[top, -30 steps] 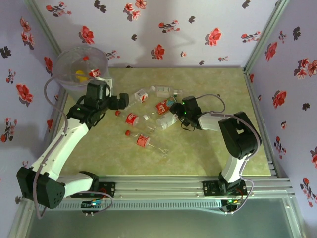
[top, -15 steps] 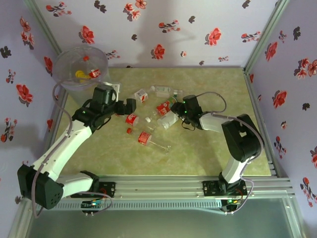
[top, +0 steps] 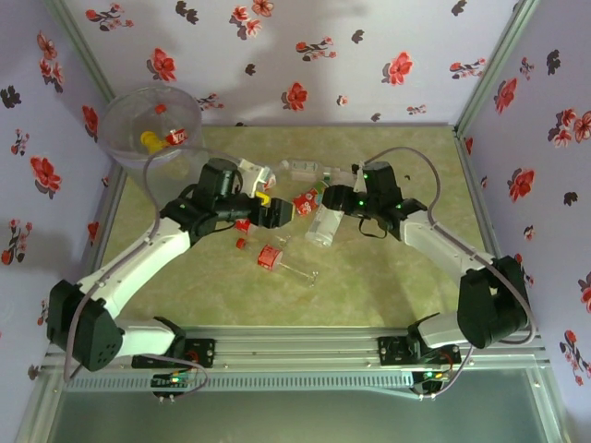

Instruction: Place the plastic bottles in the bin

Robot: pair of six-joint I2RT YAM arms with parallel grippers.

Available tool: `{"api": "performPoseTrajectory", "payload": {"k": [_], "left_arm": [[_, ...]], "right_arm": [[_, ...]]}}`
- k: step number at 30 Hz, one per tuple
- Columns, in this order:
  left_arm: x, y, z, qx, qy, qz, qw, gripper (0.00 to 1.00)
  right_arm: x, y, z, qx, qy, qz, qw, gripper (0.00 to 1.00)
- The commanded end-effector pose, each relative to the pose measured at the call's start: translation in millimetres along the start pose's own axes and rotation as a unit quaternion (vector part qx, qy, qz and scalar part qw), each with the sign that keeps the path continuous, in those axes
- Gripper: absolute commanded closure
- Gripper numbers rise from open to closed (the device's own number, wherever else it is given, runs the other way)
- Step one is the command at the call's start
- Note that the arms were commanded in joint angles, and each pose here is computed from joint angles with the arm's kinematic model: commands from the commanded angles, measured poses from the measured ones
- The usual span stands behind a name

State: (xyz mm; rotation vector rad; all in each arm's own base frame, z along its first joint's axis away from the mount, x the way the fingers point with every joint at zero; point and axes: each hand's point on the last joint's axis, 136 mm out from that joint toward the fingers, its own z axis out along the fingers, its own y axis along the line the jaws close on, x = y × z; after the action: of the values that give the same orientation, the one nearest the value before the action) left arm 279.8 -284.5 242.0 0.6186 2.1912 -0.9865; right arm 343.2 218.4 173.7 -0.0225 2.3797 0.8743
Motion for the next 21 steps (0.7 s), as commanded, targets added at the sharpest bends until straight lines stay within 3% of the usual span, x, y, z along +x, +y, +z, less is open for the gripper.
{"api": "performPoseTrajectory", "payload": {"k": [1,6,21], "left_arm": [[5,-28,15,0.078,0.004,0.010,0.997,0.00],[2,-51,31,0.145,-0.014,-0.006,0.989,0.00],[21,-49,78,0.164,0.012,-0.049,0.985,0.00]], "right_arm": [[5,25,-22,-0.035,0.027,-0.073,0.996,0.52],[-4,44,-25,-0.067,0.004,-0.089,0.994,0.52],[-15,86,-13,-0.155,-0.027,-0.078,0.985,0.53]]}}
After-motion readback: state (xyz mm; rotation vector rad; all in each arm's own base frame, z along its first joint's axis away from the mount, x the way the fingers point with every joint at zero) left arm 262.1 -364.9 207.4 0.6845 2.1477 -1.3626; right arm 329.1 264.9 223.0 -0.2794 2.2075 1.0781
